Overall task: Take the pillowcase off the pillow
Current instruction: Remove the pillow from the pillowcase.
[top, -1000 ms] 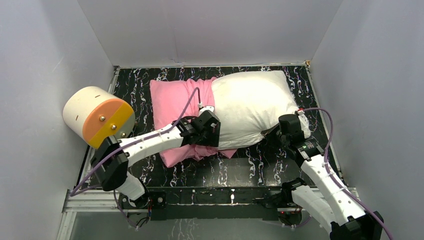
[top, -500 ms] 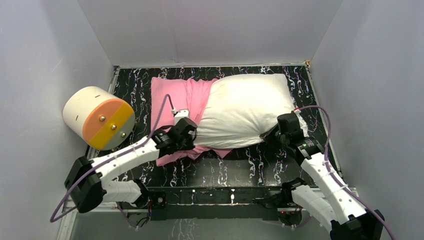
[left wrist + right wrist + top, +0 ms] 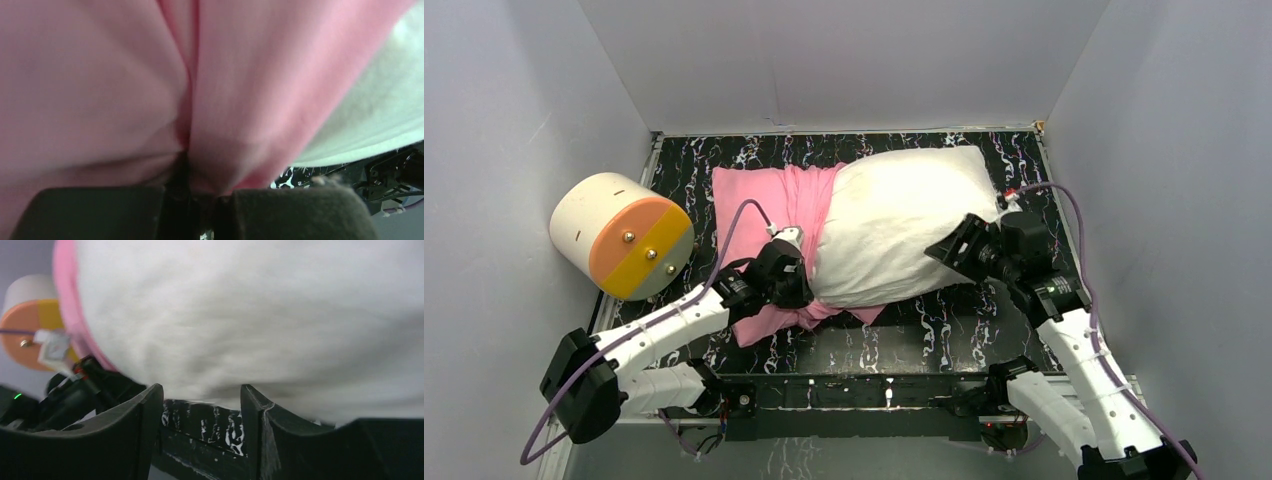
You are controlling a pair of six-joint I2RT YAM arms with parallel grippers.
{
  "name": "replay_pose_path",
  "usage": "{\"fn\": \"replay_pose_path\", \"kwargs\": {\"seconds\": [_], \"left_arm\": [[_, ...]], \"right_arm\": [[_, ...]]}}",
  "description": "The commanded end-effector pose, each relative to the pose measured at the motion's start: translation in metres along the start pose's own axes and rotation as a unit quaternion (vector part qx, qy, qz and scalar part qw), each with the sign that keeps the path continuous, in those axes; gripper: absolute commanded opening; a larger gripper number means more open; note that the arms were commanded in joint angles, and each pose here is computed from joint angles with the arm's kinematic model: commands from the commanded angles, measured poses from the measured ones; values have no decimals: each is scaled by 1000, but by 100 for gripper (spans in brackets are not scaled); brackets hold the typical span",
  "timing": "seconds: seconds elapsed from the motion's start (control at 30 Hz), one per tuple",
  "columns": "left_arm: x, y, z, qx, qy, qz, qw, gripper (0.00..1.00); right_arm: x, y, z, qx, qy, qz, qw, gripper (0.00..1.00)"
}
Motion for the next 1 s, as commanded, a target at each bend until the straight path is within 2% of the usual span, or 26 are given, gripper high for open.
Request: {"fn": "replay_pose_path", "kwargs": {"seconds": [0.0, 0.1, 0.2, 0.33, 0.47, 0.57, 0.63, 0.7, 0.73, 0.8, 0.9, 0.97], "left_arm": [[7, 25, 33, 57, -6, 23, 998, 0], [8, 43, 52, 89, -9, 27, 996, 0], [4, 53, 70, 98, 25, 5, 995, 0], [5, 62, 86, 107, 36, -24, 993, 0], [2, 60, 93, 103, 34, -21, 994, 0], [4, 53, 91, 92, 37, -31, 995, 2], [5, 43, 82, 74, 34, -39, 996, 10], [-2, 28, 66, 48, 34, -32, 998, 17], [-7, 18, 57, 32, 32, -23, 999, 25], [-20, -3, 35, -1, 32, 0, 999, 49], [-51, -43, -8, -64, 48, 55, 995, 78], [-68, -66, -43, -119, 66, 63, 989, 90]], "right_arm": [[93, -48, -26, 18, -131, -248, 960, 71], [116, -53, -36, 27, -144, -298, 943, 75], [128, -40, -52, 9, -151, -270, 951, 78], [144, 0, -66, 12, -173, -159, 972, 77], [153, 53, -69, -8, -210, -63, 976, 76], [123, 91, -71, -46, -228, 44, 972, 75], [83, 113, -62, -59, -232, 125, 963, 67], [42, 128, -38, -37, -236, 176, 955, 56], [23, 134, -21, -18, -236, 185, 954, 52], [-7, 141, 10, 22, -224, 192, 955, 45], [-37, 145, 49, 70, -194, 181, 962, 40], [-52, 144, 67, 87, -176, 172, 965, 39]]}}
Point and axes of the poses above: each gripper's point midway between its finger pads, its own y axis out along the fingers, its own x axis along the line the jaws close on, z = x × y, the point moved 5 cm from there along -y, back along the fingers, and after that the axes turned 2 degrees about -y, right-handed, at the moved point
